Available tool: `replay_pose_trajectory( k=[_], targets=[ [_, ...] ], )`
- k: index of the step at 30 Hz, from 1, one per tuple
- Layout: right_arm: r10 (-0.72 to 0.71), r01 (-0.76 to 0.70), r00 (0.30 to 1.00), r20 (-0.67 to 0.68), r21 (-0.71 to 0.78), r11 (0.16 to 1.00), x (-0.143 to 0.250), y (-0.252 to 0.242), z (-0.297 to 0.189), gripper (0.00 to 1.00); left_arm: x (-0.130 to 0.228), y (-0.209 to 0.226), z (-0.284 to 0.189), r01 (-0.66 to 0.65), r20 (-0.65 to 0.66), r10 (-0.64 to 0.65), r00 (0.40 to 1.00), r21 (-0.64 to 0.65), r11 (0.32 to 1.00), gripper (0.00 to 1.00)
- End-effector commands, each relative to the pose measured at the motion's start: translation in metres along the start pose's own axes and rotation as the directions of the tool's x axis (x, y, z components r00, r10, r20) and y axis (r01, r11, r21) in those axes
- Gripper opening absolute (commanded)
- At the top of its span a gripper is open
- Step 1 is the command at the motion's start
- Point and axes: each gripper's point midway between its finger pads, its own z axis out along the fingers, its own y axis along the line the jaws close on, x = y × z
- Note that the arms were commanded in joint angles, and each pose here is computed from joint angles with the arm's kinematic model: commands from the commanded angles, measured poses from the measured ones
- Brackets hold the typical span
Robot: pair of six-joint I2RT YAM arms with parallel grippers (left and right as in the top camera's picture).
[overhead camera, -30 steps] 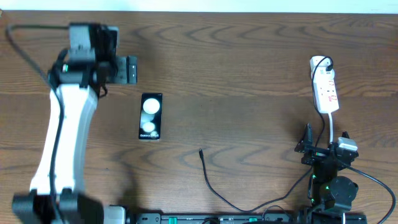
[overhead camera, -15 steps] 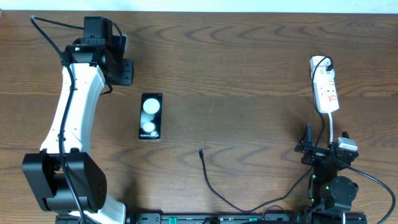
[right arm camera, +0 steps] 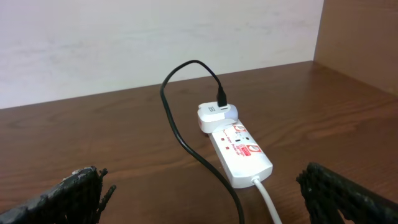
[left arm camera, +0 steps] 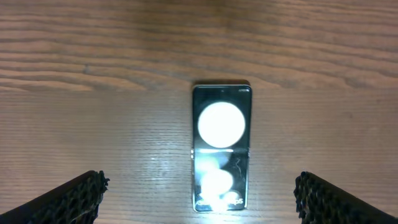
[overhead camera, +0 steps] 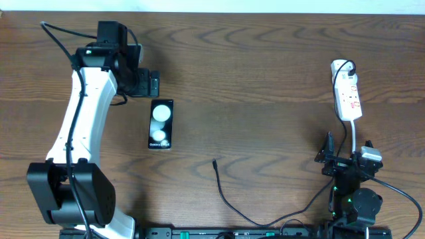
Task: Plug charger to phone and switch on socket
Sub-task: 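Move the left gripper over the black phone and lower toward it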
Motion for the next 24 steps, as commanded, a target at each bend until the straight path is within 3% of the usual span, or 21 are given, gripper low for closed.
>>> replay_pose_trajectory(
  k=[1,6,14,24],
  targets=[
    [-0.005,0.005,1.0,0.0,0.01,1.0,0.0,-0.002,0.0,0.99,0.01,-0.01,0.02,-0.002,-0.068,0.003,0.998,0.017,1.0,0.99],
    [-0.005,0.005,1.0,0.0,0.01,1.0,0.0,-0.002,0.0,0.99,0.018,0.0,0.046,0.042,-0.142,-0.05,0.989,-0.056,0.998,0.99],
    [-0.005,0.005,1.0,0.0,0.01,1.0,0.0,-0.002,0.0,0.99,0.039,0.003,0.085,0.043,-0.279,-0.06,0.958,-0.067,0.997,0.98],
    [-0.005,0.005,1.0,0.0,0.01,1.0,0.0,-0.002,0.0,0.99,0.055,-0.009,0.098,0.013,-0.333,-0.031,0.943,-0.057,0.998,0.98]
  ],
)
